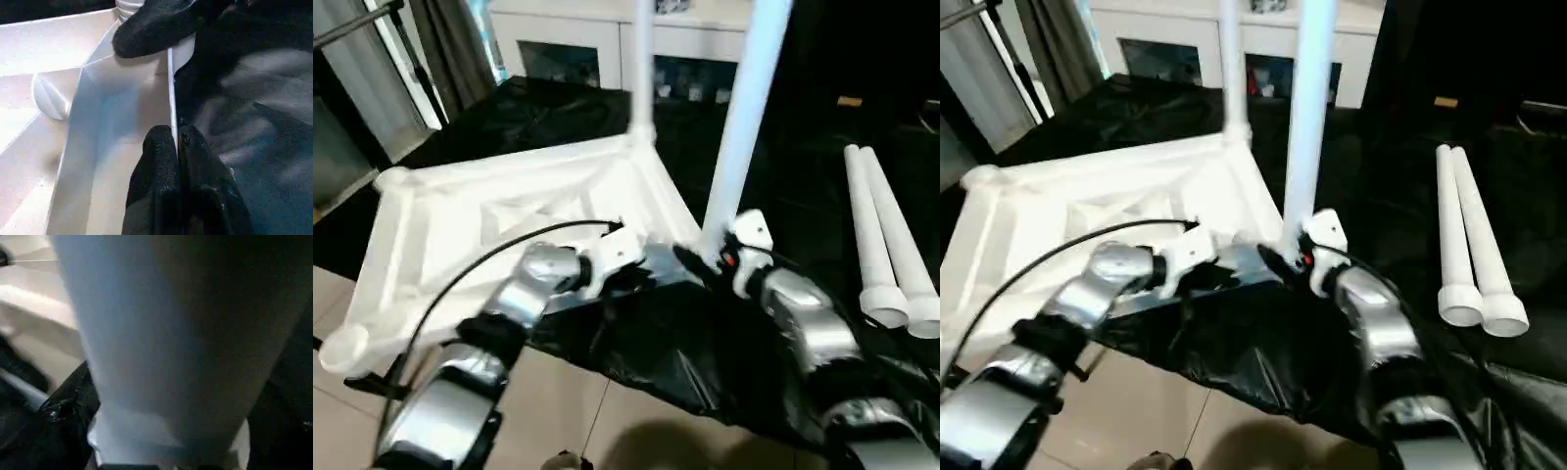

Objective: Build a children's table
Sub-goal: Rotate leg to tighten

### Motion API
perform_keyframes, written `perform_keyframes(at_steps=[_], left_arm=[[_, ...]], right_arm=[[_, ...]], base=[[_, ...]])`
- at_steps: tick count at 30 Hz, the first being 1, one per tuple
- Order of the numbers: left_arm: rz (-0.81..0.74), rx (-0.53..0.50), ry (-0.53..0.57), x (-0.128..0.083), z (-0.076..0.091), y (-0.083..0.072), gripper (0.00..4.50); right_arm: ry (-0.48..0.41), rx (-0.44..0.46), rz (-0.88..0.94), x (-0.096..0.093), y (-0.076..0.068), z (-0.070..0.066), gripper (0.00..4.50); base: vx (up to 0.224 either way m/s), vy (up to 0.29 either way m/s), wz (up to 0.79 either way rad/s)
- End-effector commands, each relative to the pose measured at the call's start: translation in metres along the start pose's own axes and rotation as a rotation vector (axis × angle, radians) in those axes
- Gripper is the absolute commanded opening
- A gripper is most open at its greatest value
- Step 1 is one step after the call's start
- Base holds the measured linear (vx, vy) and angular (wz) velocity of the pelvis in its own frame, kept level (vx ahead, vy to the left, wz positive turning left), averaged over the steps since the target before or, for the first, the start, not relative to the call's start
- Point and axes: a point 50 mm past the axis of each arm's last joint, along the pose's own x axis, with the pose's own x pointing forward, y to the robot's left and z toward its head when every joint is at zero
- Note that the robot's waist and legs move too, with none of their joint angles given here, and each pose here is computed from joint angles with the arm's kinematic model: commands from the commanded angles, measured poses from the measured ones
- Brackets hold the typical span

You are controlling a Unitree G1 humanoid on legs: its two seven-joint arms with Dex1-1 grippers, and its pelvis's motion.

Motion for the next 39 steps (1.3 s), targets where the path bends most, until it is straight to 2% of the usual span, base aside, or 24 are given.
perform_keyframes(at_steps=[1,4,7,9,12,21,25,27,28,30,32,35,39], left_arm=[[-0.061,0.017,-0.016,-0.002,0.000,-0.005,0.00],[-0.088,0.018,-0.010,-0.008,-0.002,-0.005,0.00],[-0.129,0.019,0.002,-0.017,-0.005,-0.005,0.00],[-0.155,0.025,0.019,-0.022,-0.008,-0.006,0.00],[-0.178,0.031,0.040,-0.025,-0.012,-0.008,0.00],[-0.168,0.003,0.025,-0.026,-0.011,-0.007,0.00],[-0.103,-0.004,0.032,-0.017,-0.010,-0.004,0.00],[0.014,-0.026,0.061,-0.005,-0.007,0.003,0.00],[0.041,-0.030,0.062,-0.001,-0.006,0.005,0.00],[0.136,-0.062,0.048,0.014,0.003,0.009,0.00],[0.174,-0.059,0.046,0.021,0.008,0.010,0.00],[0.227,-0.038,0.040,0.040,0.022,0.008,0.00],[0.215,-0.021,0.013,0.051,0.031,0.004,0.00]], right_arm=[[-0.005,-0.026,0.132,-0.001,0.009,0.006,4.04],[0.022,-0.033,0.231,-0.007,0.013,0.005,4.04],[0.052,-0.041,0.335,-0.014,0.016,0.005,3.70],[0.065,-0.047,0.384,-0.018,0.017,0.006,3.67],[0.076,-0.056,0.408,-0.019,0.018,0.006,3.31],[0.083,-0.032,0.447,-0.019,0.025,0.005,2.78],[0.072,-0.017,0.313,-0.009,0.027,-0.001,2.75],[0.076,0.013,0.112,0.004,0.024,-0.008,2.74],[0.078,0.022,0.068,0.006,0.024,-0.009,2.74],[0.086,0.079,-0.108,0.017,0.023,-0.014,2.74],[0.089,0.107,-0.183,0.022,0.022,-0.015,2.74],[0.083,0.153,-0.352,0.037,0.022,-0.012,2.74],[0.024,0.149,-0.399,0.046,0.024,-0.003,2.74]], base=[[0.000,0.000,0.00],[0.000,0.000,0.00],[0.000,0.000,0.00],[0.000,0.000,0.00],[0.000,0.000,0.00],[0.000,0.000,0.00],[0.000,0.000,0.00],[0.000,0.000,0.00],[0.000,0.000,0.00],[0.000,0.000,0.00],[0.000,0.000,0.00],[0.000,0.000,0.00],[0.000,0.000,0.00]])
